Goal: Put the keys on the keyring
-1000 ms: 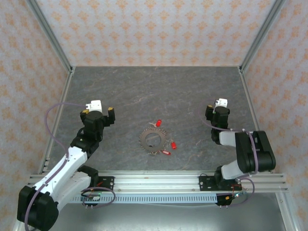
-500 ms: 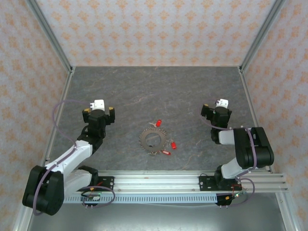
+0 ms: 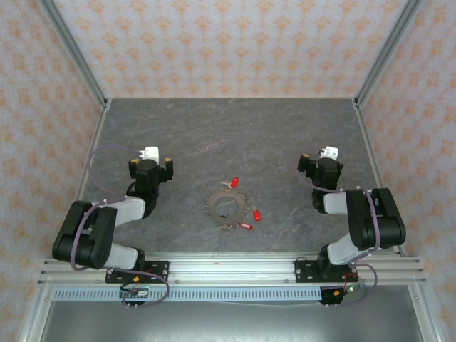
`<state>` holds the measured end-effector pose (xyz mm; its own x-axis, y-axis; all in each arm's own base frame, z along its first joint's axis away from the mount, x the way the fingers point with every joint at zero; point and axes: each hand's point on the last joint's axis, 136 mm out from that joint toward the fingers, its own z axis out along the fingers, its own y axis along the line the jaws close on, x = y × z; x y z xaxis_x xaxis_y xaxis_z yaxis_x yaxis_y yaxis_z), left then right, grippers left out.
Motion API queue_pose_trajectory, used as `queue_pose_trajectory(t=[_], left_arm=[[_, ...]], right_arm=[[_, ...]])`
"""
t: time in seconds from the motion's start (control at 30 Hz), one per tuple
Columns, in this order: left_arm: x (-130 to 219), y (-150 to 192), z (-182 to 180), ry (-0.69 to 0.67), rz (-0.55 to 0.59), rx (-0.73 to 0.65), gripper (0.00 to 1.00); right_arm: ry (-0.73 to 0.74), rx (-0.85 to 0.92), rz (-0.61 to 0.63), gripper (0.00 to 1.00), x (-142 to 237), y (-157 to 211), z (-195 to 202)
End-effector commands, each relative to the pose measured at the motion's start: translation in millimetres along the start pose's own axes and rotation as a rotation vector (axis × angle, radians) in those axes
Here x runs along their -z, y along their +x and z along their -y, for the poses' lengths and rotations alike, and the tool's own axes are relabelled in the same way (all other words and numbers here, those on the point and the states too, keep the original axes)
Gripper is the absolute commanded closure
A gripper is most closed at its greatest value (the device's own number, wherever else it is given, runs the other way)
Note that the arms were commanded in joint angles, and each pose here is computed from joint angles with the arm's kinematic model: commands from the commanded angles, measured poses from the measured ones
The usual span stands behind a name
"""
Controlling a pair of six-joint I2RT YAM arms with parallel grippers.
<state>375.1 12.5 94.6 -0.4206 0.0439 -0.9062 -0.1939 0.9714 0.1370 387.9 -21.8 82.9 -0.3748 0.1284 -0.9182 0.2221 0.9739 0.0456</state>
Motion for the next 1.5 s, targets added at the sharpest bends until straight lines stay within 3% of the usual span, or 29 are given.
queue_pose_trajectory(t=[0.0, 0.17, 0.3, 1.47], left_arm=[[-4, -8, 6, 0.07, 0.075, 0.021, 0.0], [-8, -7, 12, 0.133, 0.06, 0.018, 0.01], [-19, -6, -10, 0.024, 0.015, 0.089, 0.0], [-19, -6, -10, 0.024, 0.015, 0.087, 0.0]], right_arm=[[0.022, -0.021, 0.022, 0.01, -2, -8, 4], [0.02, -0.02, 0.022, 0.01, -2, -8, 3], [0.021, -0.02, 0.021, 0.01, -2, -8, 3], [-0.022, -0.003, 0.02, 0.01, -1, -7, -4]])
